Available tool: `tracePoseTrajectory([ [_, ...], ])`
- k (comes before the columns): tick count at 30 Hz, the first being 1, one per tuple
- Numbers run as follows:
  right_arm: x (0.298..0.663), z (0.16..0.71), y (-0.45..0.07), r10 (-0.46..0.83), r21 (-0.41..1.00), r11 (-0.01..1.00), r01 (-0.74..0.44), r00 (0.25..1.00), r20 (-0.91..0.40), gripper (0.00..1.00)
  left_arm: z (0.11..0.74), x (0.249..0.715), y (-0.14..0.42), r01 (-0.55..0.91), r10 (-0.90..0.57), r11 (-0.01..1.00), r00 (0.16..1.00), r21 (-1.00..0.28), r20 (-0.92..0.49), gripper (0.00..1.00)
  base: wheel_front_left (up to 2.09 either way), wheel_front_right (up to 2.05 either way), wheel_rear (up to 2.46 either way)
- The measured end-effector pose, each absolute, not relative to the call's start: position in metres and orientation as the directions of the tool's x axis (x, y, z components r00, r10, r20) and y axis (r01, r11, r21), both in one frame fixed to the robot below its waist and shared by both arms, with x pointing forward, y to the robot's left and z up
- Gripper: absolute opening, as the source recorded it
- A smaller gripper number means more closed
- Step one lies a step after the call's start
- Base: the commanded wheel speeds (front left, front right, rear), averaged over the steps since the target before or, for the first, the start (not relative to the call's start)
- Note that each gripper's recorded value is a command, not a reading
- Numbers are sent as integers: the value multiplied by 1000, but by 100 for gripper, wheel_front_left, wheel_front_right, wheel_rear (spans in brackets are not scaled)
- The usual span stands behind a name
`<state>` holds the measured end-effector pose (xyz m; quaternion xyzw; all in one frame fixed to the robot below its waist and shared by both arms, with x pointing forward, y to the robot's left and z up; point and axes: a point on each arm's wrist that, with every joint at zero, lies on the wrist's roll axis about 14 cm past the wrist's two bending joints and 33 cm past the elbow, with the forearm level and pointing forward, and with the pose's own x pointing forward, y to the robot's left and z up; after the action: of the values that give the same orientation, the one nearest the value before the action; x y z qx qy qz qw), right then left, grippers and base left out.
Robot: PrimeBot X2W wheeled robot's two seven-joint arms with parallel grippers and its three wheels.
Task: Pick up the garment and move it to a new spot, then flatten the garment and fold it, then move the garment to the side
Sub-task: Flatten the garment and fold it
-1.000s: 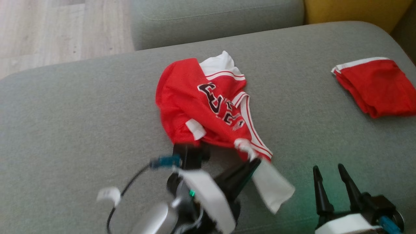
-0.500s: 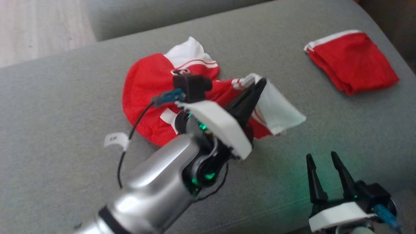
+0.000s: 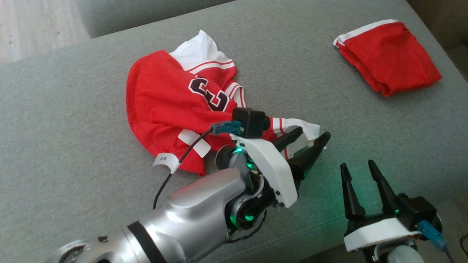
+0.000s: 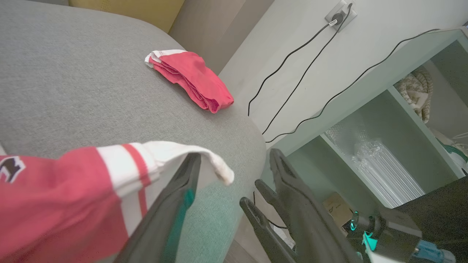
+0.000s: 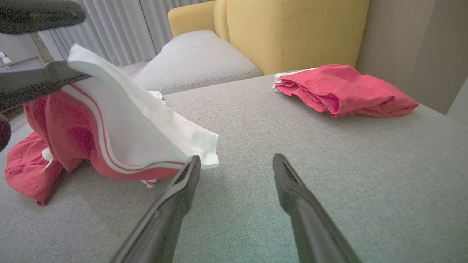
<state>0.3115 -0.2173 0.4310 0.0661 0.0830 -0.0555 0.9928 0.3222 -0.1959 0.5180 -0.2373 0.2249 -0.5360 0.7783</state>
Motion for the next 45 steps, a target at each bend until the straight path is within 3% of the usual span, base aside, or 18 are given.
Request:
tracePoseTrajectory([
  [9,316,437,-218,-93,126,986,112,985,-147,100,518,317,-178,718,-928,342,361,-606,-96,100,0,0,0],
  [15,316,438,-214,-79,131,987,97,987,-139,100,459,305,-101,592,-850,517,443,-618,-286,100,0,0,0],
  [22,321,437,-199,-28,133,990,47,990,-140,100,445,350,-10,395,-605,766,709,-507,-362,100,0,0,0],
  [25,323,438,-195,-12,131,991,30,991,-135,100,448,367,11,314,-516,812,779,-493,-355,100,0,0,0],
  [32,323,436,-194,-10,122,992,28,990,-144,100,414,360,3,243,-483,830,763,-502,-429,100,0,0,0],
  [43,313,426,-209,-65,113,990,87,980,-186,100,390,381,-24,256,-515,820,722,-513,-462,100,0,0,0],
  [44,313,425,-211,-70,112,989,92,979,-190,100,390,383,-27,259,-521,814,720,-520,-458,71,0,0,0],
  [45,312,424,-212,-75,110,989,97,978,-192,100,389,385,-28,260,-525,811,719,-524,-456,35,0,0,0],
])
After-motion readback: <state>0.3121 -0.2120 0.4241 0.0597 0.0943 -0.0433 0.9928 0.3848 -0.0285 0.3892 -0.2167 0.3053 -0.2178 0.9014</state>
